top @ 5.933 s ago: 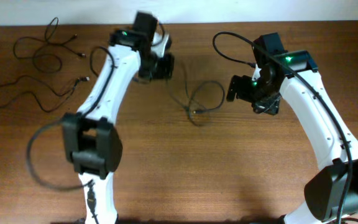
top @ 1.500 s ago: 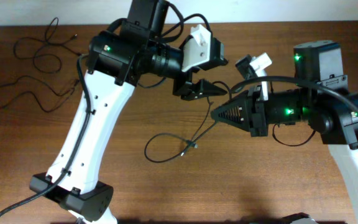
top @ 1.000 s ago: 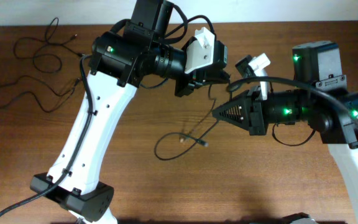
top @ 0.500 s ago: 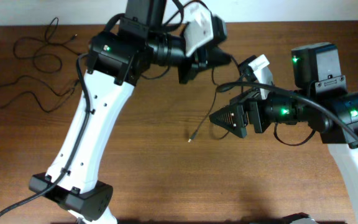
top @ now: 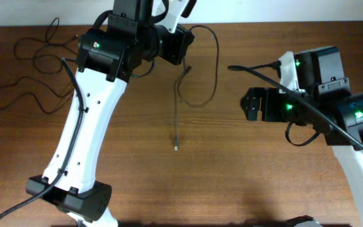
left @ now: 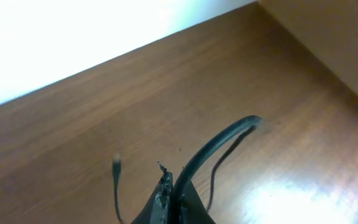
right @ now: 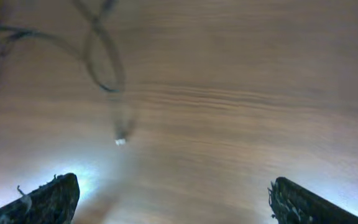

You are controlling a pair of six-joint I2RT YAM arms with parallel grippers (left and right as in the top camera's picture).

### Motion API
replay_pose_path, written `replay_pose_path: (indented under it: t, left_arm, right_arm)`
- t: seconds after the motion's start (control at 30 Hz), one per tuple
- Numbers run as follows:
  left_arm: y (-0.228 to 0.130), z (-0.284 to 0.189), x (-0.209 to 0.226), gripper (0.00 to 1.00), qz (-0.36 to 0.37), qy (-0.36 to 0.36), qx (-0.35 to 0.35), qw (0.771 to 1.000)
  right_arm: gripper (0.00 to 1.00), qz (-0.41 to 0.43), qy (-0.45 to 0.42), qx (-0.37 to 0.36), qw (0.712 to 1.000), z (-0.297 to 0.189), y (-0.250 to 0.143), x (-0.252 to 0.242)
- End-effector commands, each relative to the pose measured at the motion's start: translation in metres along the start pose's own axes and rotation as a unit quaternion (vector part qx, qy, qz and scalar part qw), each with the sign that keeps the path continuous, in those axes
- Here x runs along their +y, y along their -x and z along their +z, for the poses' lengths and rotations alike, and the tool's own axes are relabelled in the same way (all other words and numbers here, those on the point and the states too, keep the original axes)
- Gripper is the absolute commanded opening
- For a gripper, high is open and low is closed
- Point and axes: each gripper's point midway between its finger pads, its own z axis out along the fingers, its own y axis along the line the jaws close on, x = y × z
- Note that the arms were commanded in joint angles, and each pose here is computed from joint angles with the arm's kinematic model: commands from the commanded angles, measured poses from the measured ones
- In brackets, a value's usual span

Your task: Untangle cables

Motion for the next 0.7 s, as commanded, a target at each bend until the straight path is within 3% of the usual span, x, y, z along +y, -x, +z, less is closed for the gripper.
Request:
replay_pose_path:
  t: [0.0,0.33,0.57,0.67]
  left_arm:
    - [0.015,-0.037,0.0,0.0,-0.034,0.041,-0.04,0.998]
    - [0.025,-0.077,-0.001,0.0,-0.142,0.065,-0.084,0.984]
    - [-0.01,-0.092,0.046,0.0,-0.305,0.118,-0.048,0.944]
    - [-0.04,-0.107,0.08,0.0,-0.396,0.193,-0.031,0.897]
  right_arm:
    - [0.99,0.029,-0.067,-0.007,0.997,0.006,0.007,-0.022]
    - [0.99,0.066,-0.078,0.025,0.994,0.027,0.004,-0.025]
    - [0.99,0.067,-0.08,0.03,0.994,0.028,0.002,-0.026]
    - [0.99,0.067,-0.08,0.029,0.994,0.028,0.002,-0.025]
